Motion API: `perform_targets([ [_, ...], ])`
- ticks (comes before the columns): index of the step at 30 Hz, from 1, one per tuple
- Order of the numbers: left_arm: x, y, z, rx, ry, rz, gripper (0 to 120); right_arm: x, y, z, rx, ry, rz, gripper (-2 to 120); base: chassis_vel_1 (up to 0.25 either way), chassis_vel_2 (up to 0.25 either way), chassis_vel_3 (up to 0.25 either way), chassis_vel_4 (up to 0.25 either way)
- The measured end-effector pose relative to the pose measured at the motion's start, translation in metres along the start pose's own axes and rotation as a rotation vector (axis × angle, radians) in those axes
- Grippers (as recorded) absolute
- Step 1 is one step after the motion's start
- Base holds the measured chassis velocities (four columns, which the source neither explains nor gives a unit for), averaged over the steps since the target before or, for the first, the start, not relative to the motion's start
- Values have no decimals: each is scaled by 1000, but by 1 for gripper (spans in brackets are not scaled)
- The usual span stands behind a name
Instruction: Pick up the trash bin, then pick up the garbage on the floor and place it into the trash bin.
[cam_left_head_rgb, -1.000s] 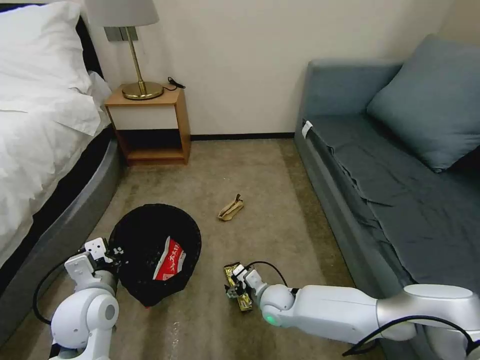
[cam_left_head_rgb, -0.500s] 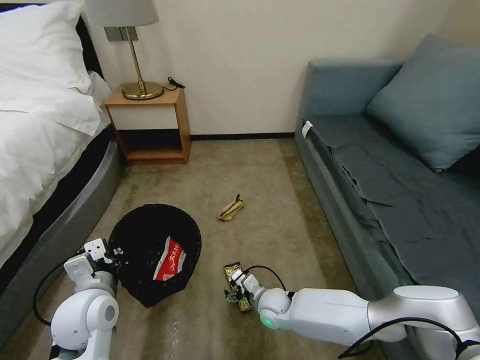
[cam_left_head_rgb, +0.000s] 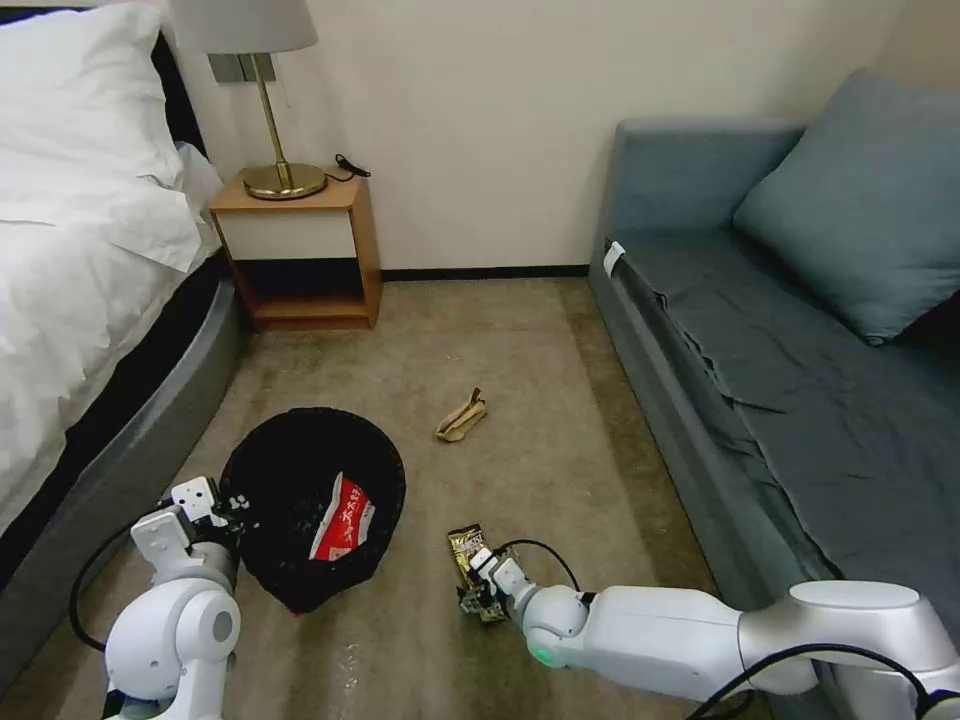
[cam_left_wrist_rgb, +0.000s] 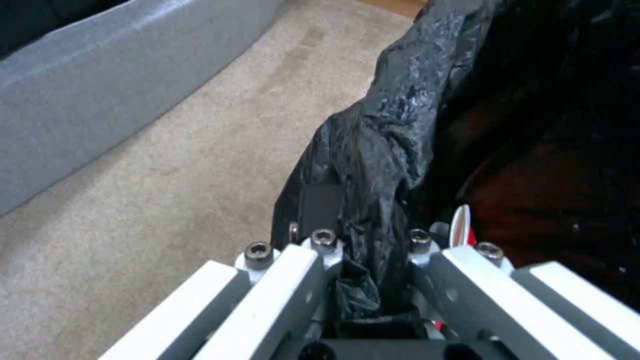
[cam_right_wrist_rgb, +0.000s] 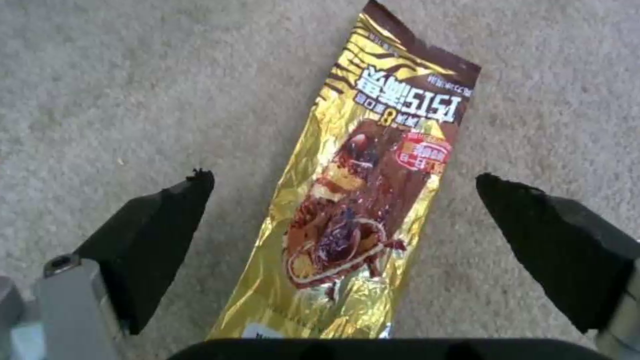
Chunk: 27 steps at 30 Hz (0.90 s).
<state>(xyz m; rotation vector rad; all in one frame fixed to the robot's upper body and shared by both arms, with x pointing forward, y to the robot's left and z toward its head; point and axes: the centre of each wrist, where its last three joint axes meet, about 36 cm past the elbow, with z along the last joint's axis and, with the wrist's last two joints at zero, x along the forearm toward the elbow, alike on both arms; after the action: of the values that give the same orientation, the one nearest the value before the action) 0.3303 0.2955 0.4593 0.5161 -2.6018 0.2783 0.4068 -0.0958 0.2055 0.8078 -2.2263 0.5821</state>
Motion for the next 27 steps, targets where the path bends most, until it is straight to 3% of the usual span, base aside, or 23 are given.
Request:
perform_targets([
  [3,0,0,0,0,0,0,3,-1,0,1,2,0,2,100,0,0,0,0],
  [21,-2,-1,-1,0,-2,4,3,-10,-3,14,17,-2,30,33,0,0,0,0],
  [27,-3,-2,1,3,2,3,3,-10,-5,15,17,-10,37,24,0,0,0,0],
])
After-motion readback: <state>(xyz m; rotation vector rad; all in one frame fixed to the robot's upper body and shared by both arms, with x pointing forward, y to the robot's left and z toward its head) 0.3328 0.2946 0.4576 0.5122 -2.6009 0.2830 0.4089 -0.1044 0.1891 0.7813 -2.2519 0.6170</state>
